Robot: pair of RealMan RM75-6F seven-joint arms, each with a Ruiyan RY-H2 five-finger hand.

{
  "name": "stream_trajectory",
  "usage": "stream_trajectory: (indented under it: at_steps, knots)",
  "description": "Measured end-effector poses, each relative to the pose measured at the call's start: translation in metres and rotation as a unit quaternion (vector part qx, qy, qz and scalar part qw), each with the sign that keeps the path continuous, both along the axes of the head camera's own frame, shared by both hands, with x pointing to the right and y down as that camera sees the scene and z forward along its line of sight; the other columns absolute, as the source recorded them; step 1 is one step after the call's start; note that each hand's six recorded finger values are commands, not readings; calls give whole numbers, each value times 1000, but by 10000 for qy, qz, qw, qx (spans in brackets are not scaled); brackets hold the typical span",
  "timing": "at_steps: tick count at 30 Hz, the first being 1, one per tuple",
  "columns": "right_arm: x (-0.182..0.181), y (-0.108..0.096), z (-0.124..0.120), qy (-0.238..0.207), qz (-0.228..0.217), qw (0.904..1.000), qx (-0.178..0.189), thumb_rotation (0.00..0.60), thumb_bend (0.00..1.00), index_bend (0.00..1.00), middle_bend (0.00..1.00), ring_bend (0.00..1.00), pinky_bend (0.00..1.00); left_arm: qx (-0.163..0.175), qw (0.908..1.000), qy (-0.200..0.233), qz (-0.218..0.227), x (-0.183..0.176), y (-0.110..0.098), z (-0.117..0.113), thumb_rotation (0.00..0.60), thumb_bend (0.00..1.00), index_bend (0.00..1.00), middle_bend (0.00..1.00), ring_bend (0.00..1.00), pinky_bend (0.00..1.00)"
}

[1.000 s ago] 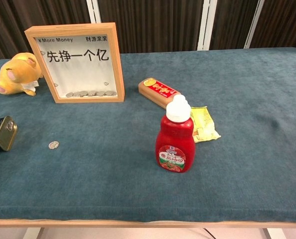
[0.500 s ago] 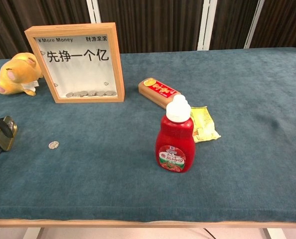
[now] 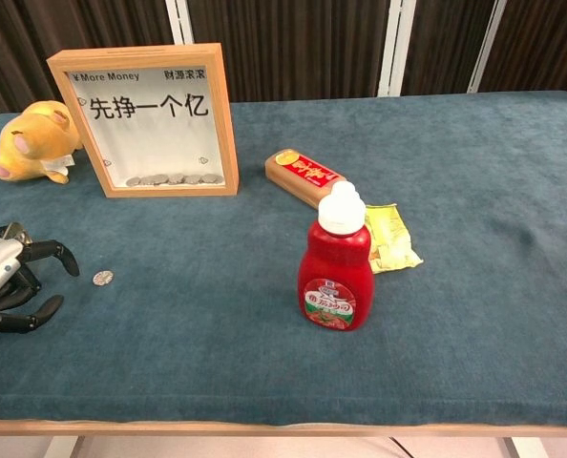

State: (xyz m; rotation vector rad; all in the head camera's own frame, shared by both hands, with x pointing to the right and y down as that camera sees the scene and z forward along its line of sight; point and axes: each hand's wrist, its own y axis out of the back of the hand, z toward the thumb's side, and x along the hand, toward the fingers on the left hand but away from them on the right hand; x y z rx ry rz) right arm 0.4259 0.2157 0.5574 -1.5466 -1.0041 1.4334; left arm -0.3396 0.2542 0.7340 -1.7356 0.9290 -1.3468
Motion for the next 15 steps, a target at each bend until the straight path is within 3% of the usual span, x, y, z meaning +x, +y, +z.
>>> stream_trajectory:
  at_steps: [15]
  knots:
    - [0,0,1,-11,8,10000,-23,600,218,0,0,0,0,-242,9996,-134,-20,13,-13,6,600,397,420,1000,1000,1000]
